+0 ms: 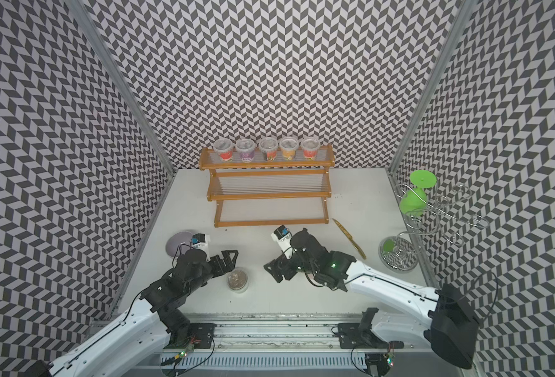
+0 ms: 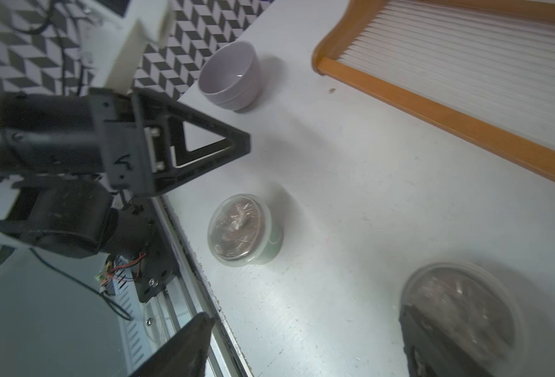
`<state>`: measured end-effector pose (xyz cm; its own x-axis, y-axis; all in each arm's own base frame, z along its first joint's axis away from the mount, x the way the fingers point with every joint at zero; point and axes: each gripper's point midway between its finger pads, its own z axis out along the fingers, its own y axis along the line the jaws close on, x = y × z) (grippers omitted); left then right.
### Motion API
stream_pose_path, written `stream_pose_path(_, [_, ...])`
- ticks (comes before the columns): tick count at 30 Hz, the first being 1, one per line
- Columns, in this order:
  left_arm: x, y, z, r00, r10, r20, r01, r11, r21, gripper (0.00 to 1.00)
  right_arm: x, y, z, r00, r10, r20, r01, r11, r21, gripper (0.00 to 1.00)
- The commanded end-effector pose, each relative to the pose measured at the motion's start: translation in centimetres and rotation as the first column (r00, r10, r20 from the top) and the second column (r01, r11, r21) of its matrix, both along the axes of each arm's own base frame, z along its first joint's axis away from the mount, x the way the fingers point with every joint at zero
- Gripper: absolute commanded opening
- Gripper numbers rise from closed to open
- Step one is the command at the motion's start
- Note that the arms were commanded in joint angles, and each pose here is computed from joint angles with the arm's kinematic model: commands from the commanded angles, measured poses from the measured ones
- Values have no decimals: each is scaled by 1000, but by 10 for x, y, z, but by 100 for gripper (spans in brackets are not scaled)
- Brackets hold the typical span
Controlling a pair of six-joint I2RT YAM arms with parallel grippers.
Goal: Place the seed container on the shelf
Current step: Pick up the seed jar at the center of the board.
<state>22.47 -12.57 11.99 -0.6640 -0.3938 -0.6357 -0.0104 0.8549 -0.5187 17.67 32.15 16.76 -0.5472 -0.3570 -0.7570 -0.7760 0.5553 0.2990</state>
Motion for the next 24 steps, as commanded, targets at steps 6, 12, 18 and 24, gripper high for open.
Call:
stream_pose_path(6, [-19, 26, -15, 953, 226, -200, -244, 968, -66, 100, -32, 54, -6, 943, 176, 283, -197, 979, 47, 93])
stream_pose_path(12, [-21, 8, -24, 969, 133, -206, -162, 979, -126, 98, -33, 71, -26, 904, 211, 372, -243, 969, 40, 95])
stream_pose_path(18, [-16, -3, -19, 989, 61, -135, -82, 985, -151, 90, -29, 89, -62, 871, 299, 390, -295, 953, -71, 97])
stream_pose_path(24, [-13, 5, -27, 986, 95, -141, -108, 990, -92, 87, -19, 100, -73, 876, 272, 397, -266, 961, -73, 99])
